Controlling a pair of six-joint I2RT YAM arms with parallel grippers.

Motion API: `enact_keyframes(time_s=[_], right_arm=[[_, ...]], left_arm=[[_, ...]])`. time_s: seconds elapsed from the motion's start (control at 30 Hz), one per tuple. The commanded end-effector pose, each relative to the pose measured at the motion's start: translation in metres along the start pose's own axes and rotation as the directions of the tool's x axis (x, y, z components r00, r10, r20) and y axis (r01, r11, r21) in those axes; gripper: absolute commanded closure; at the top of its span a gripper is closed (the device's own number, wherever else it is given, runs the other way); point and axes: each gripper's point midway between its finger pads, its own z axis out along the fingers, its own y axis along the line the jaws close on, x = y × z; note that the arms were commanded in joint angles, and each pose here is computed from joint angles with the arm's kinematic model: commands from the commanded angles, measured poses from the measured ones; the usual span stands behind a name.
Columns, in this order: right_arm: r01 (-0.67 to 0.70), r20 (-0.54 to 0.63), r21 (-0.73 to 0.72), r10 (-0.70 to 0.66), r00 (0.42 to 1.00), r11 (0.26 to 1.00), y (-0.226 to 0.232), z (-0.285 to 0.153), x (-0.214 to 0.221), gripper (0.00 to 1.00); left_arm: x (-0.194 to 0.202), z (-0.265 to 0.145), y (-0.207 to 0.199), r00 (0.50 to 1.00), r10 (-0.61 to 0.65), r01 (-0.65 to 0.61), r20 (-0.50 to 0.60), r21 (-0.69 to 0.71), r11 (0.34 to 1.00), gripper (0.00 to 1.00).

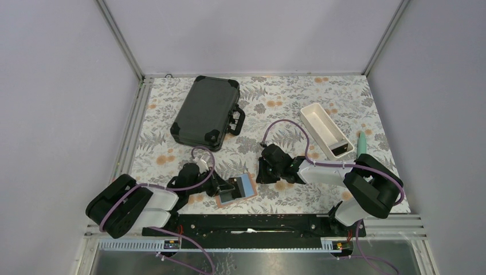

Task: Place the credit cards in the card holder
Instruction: Insert the credit card into the card holder.

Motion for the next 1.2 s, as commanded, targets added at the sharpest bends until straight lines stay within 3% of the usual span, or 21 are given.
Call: enact_keyframes(time_s=[0.0,0.23,0.77,1.07,1.17], right_arm=[[0.002,0.025,-0.004,-0.002,1.0,1.0,0.008,-0.004,-0.008,0.97],[-0.001,0.031,0.003,0.001,1.0,1.0,0.006,-0.005,-0.008,0.97],[0.0,0.04,0.01,-0.001,0.999,1.0,0.003,-0.008,-0.007,0.98],[0.007,0.044,0.014,-0.008,0.999,1.0,0.001,-0.01,-0.007,0.98],[0.012,0.05,0.016,-0.013,0.999,1.0,0.001,-0.01,-0.009,0.98]], left_arm=[[0.009,-0.001,0.016,1.0,-0.019,0.019,-0.008,-0.036,0.999,1.0],[0.008,0.005,0.011,0.999,-0.013,0.011,-0.033,-0.048,0.999,0.91],[0.004,-0.001,0.025,0.998,0.062,-0.067,-0.027,-0.218,0.974,0.65],[0.012,0.002,0.021,0.992,0.105,-0.121,-0.067,-0.314,0.942,0.62],[0.013,0.002,0.018,0.991,0.114,-0.134,-0.077,-0.349,0.928,0.54]])
